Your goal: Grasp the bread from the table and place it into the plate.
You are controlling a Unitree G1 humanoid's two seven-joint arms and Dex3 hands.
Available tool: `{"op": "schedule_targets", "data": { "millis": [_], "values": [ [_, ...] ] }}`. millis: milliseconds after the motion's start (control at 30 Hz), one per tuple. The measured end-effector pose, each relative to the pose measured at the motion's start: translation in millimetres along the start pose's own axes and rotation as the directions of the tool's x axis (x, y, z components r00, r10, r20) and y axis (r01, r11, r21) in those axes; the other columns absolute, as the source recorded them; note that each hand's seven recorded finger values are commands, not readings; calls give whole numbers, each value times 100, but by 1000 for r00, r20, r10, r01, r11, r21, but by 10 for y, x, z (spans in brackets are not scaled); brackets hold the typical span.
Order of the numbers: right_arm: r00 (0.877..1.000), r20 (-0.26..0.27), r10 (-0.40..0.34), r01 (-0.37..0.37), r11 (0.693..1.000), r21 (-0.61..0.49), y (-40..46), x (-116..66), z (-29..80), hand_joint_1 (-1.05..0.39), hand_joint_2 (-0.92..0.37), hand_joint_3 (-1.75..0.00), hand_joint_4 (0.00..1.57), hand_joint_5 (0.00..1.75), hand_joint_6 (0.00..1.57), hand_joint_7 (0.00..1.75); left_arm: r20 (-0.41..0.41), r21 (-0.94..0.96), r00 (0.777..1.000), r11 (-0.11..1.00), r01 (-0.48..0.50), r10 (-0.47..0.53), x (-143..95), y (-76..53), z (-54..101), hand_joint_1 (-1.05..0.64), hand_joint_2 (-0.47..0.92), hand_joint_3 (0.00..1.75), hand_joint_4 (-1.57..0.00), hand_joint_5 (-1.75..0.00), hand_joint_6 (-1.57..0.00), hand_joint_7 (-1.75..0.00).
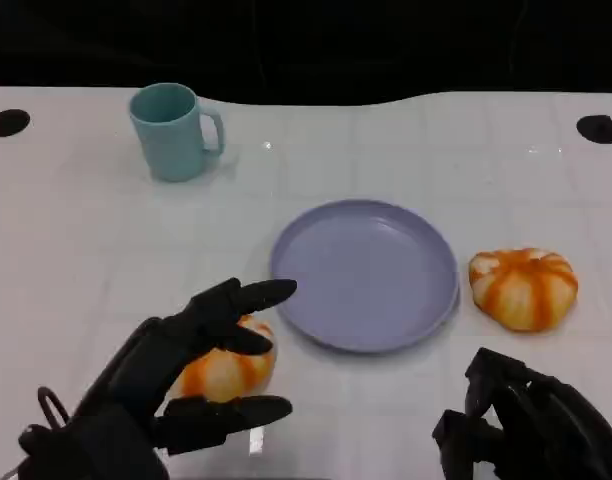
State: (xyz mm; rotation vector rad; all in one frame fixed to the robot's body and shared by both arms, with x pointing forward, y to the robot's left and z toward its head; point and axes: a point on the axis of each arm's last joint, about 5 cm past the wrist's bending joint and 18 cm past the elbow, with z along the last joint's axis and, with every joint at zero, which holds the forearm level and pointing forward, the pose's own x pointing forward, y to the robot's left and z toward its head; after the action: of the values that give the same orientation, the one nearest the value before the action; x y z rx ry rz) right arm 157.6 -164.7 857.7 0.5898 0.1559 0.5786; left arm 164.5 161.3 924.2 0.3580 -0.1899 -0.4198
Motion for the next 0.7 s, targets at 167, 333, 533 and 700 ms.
{"op": "schedule_targets", "data": {
  "millis": [167,333,533,700],
  "values": [
    [1000,-3,-2,2,1000,2,0,0,-1,-75,-92,-21,87,166,77,143,-43,279,999,960,4,8,-17,49,131,-68,89,0,-25,-59,-30,-3],
    [1000,-4,-5,5,1000,2,1,0,-2,-75,-92,-21,87,166,77,143,-69,476,997,879,14,22,-11,6,215,-68,88,0,-28,-52,-31,-2],
    [1000,-5,-4,4,1000,3,6,0,2,-74,-92,-21,87,165,77,143,-109,673,994,737,64,14,19,-34,234,-71,87,0,-29,-47,-30,0],
    [1000,-5,-4,4,1000,3,7,1,1,-74,-92,-21,87,165,76,143,-135,769,990,634,84,33,109,-82,239,-74,86,0,-31,-43,-31,-1]
  ]
}}
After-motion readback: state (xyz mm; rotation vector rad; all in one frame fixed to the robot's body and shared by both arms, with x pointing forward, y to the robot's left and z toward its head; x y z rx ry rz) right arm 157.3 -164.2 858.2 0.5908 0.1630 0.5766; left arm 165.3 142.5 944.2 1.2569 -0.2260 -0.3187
